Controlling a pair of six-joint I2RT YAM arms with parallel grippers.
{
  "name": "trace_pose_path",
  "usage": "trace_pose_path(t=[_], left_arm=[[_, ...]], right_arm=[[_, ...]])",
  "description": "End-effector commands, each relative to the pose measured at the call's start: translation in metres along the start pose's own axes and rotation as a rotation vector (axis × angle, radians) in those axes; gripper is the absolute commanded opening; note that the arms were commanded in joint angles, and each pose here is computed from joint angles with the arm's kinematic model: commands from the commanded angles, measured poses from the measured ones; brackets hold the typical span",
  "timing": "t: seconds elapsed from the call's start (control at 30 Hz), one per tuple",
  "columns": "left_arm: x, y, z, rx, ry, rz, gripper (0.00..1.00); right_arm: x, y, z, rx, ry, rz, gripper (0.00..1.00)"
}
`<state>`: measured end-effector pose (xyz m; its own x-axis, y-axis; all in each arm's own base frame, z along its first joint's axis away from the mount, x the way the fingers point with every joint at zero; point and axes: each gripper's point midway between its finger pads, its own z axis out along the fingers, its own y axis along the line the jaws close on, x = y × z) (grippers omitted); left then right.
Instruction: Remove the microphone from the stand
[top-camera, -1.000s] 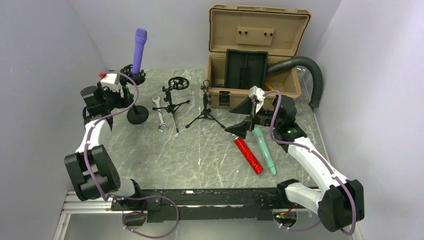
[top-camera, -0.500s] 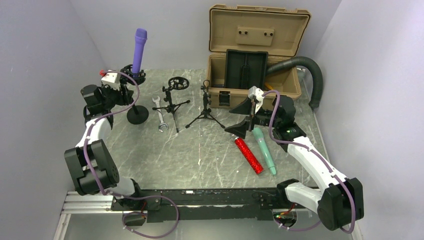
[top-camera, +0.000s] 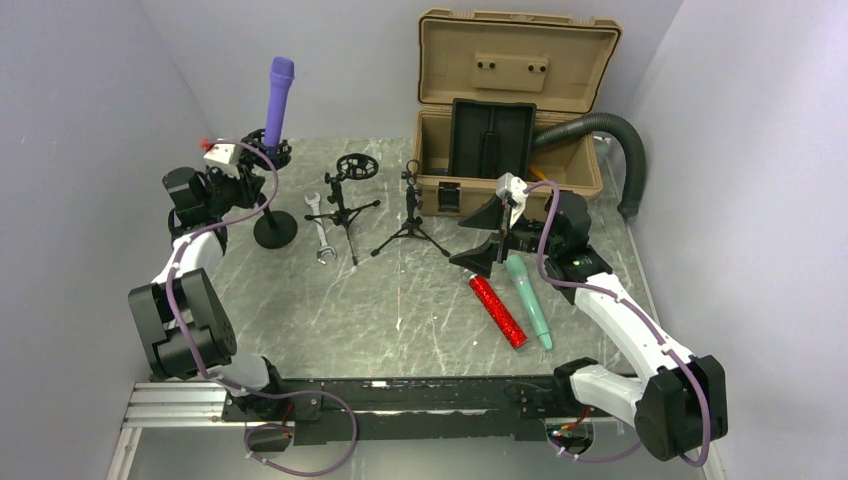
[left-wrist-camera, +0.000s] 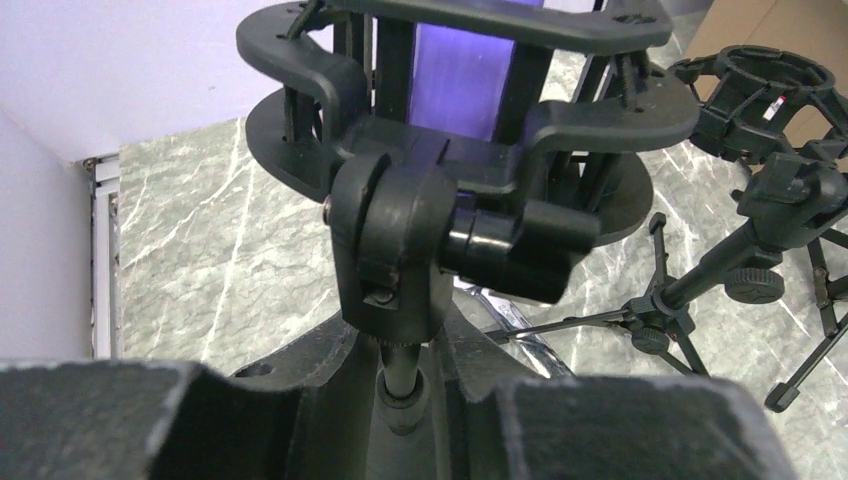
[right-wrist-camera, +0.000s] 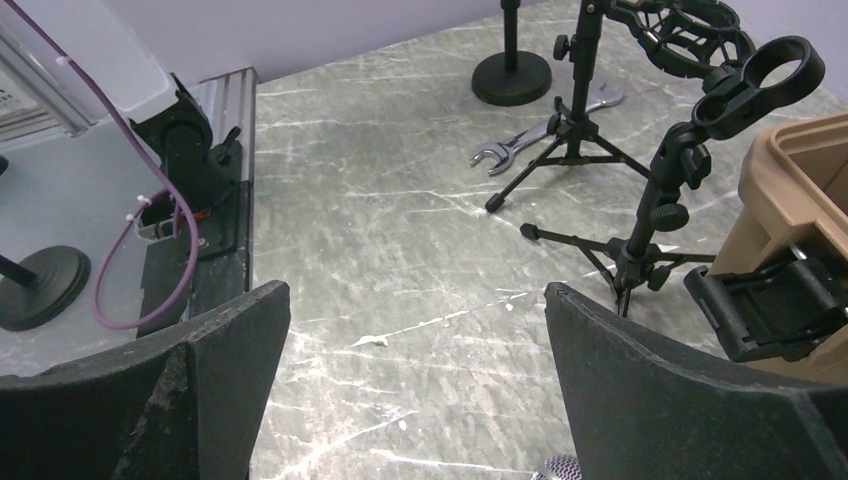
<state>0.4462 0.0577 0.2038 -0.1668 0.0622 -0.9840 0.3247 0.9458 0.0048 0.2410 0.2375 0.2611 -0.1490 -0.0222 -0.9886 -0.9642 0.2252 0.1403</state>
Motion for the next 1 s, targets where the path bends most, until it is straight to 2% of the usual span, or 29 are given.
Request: trace_pose_path(t=[0.0,0.13,0.3,0.37,0.4,0.97], left_arm=[[-0.035,-0.003,0.003,0.048,-0.094,0.052,0.25],[-0.037,-0.005,0.004,0.063,-0.103,0.046,0.12],[-0.036,-0.006,0.006,0.076,-0.114,0.027,0.08],[-0.035,-0.008,0.006,0.08,-0.12,0.022,0.05],[-0.036,-0.009,0.005,0.08,-0.124,0.024,0.0],[-0.04,-0.033,-0.035,0.121,-0.12,0.133,0.0]], right_arm=[[-0.008,0.001,0.0,-0.018,-0.023,-0.067,1.0],[-0.007,0.001,-0.001,-0.016,-0.022,-0.073,1.0],[-0.007,0.001,-0.002,-0.013,-0.021,-0.076,1.0],[-0.006,0.001,-0.002,-0.012,-0.019,-0.073,1.0],[-0.006,0.001,-0.002,-0.012,-0.019,-0.073,1.0],[-0.006,0.001,-0.002,-0.015,-0.021,-0.073,1.0]])
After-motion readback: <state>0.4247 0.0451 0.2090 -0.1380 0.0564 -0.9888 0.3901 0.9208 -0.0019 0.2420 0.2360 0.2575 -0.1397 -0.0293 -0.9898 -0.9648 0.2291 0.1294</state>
